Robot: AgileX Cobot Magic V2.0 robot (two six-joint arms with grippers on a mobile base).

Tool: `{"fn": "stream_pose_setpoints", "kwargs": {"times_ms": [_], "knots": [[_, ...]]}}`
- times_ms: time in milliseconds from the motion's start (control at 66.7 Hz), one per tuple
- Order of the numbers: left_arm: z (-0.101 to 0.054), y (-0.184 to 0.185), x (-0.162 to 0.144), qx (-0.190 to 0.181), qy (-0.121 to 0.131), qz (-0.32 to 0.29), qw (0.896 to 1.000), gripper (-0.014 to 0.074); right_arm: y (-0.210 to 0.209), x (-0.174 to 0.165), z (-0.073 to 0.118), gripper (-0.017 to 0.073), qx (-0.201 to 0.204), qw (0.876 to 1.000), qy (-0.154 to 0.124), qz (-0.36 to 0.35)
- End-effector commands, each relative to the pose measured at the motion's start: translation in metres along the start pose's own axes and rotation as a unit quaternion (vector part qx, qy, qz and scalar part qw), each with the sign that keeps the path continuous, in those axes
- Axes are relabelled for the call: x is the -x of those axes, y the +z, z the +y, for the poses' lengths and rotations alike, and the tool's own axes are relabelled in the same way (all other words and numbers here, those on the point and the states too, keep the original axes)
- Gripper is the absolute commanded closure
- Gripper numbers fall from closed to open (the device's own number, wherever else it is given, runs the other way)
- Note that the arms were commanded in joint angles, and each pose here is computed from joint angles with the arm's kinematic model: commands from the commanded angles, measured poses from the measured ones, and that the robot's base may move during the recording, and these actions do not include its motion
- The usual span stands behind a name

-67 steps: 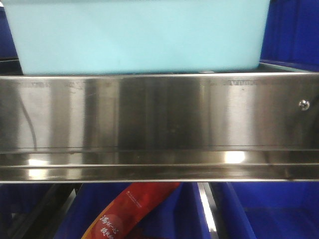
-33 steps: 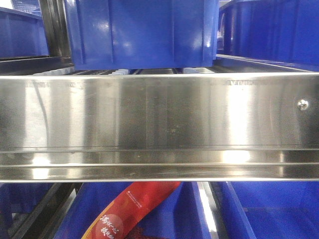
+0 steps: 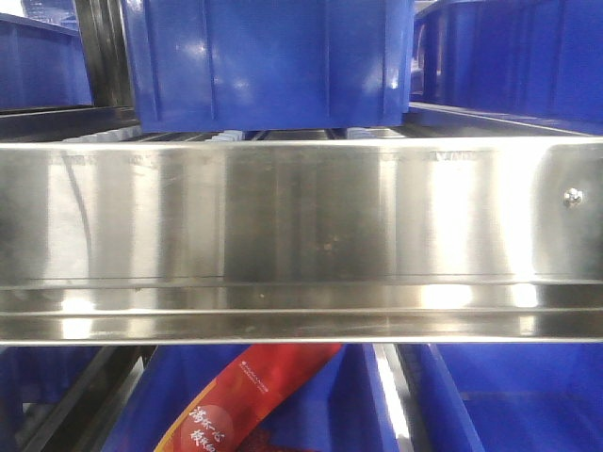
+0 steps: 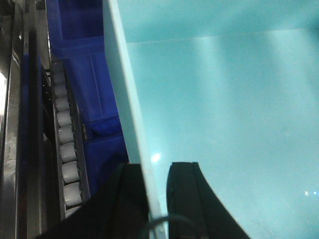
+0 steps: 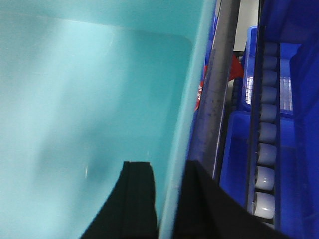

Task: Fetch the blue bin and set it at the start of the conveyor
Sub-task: 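Hold the bin with both grippers and pull it back from the shelf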

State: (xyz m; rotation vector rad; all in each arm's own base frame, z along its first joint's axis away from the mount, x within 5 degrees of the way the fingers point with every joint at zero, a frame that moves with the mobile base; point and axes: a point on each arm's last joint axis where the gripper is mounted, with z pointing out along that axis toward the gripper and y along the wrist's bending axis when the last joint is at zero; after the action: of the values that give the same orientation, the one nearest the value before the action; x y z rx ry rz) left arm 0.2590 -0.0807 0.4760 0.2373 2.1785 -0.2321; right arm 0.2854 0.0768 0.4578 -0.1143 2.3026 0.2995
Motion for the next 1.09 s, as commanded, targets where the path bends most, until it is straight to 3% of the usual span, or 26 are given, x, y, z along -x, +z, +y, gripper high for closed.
{"fn": "stream_pose_setpoints", "kwargs": {"times_ms": [0,1080], "knots": [[-0.0022,-0.0095,0.0048,-0.006,0.012,-0.029,1.0,0.0704,-0.008,0.0048,-0.0031,0.0711,-0.012,0.999,-0.016,-0.027],[-0.0024,-0.0097,0.0069,-0.007,0.012,-0.04,0.999,0.0704,-0.008,0.0048,-0.0029,0.0711,-0.011,0.999,-0.015,-0.027]]}}
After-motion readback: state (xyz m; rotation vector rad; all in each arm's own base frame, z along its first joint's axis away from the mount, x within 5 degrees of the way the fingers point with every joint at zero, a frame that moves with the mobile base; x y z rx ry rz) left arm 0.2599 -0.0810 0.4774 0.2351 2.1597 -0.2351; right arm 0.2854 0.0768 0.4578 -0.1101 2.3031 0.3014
